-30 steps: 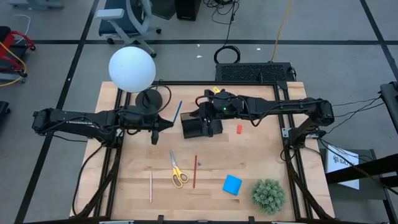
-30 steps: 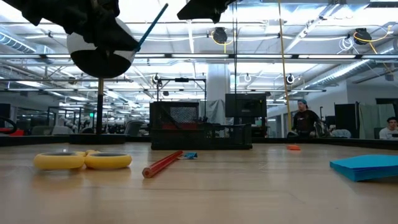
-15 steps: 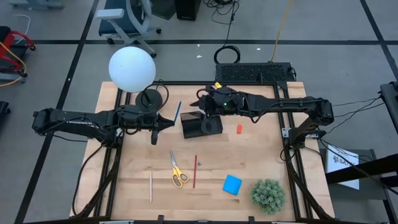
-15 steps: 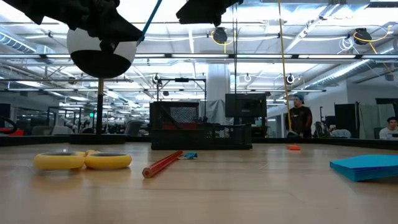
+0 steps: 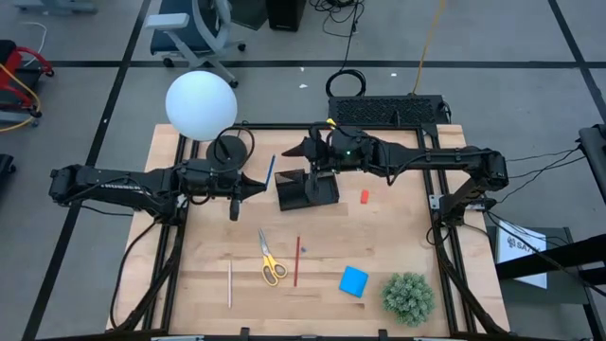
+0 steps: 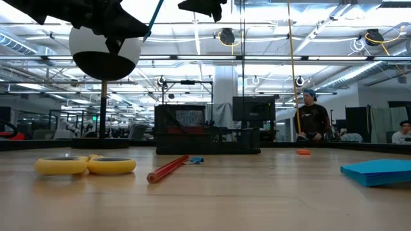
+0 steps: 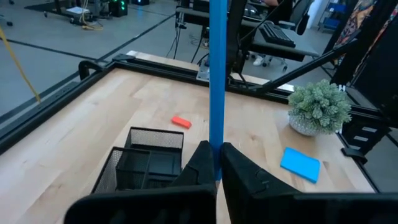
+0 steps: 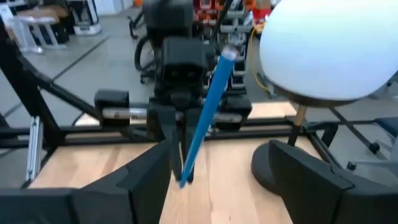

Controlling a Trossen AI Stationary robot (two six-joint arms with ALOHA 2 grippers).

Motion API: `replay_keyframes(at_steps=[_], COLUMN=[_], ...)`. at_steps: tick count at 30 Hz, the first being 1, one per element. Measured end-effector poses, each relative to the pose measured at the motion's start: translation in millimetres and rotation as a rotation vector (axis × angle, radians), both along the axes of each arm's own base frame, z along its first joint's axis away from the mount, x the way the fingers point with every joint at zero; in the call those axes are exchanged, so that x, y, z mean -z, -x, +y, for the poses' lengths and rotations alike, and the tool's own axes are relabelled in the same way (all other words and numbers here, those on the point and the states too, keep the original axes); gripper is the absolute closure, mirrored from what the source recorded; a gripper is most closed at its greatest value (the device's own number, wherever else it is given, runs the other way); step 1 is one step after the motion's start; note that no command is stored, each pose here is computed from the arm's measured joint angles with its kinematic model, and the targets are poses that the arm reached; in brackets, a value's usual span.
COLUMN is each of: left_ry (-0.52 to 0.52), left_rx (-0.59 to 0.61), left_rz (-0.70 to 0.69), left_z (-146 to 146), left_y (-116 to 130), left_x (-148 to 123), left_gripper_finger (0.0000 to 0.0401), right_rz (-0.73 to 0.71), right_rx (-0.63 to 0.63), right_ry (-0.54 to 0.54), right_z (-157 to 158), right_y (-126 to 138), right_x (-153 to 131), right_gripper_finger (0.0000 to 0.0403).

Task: Pick and place office supplies into organizer
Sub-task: Put the blue pencil into the desk organizer

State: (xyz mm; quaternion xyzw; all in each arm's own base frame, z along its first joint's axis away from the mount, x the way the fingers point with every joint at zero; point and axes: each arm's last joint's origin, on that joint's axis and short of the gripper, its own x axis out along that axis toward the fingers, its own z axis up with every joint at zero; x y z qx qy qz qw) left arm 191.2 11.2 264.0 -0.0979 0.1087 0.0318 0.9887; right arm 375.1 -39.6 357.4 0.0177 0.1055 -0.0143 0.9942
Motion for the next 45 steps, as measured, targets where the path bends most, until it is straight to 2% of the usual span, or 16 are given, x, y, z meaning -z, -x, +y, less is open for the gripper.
replay_keyframes(at_steps=[7, 13, 24, 34, 45], left_ry=[-0.003, -0.003, -0.012, -0.014, -0.013], left_rx=[0.003, 0.01, 0.044, 0.047, 0.047], left_rz=[0.0, -0.007, -0.043, -0.05, -0.05], left_z=[0, 0, -1, -1, -1], left_y=[0, 0, -1, -1, -1], left_x=[0, -1, -4, -5, -5], left_gripper_finger=[0.0401, 0.0401, 0.0401, 0.0401, 0.0401], right_rz=[-0.082, -0.094, -0.211, -0.208, -0.229], right_rx=[-0.012, -0.036, -0.037, -0.033, -0.057], right_ry=[-0.015, -0.039, -0.034, -0.047, -0.084], right_z=[-1, -4, -4, -4, -6], right_y=[-10, -20, -21, -21, -41], right_x=[1, 10, -1, 0, 22], right_gripper_finger=[0.0142, 0.014, 0.0146, 0.0173, 0.025])
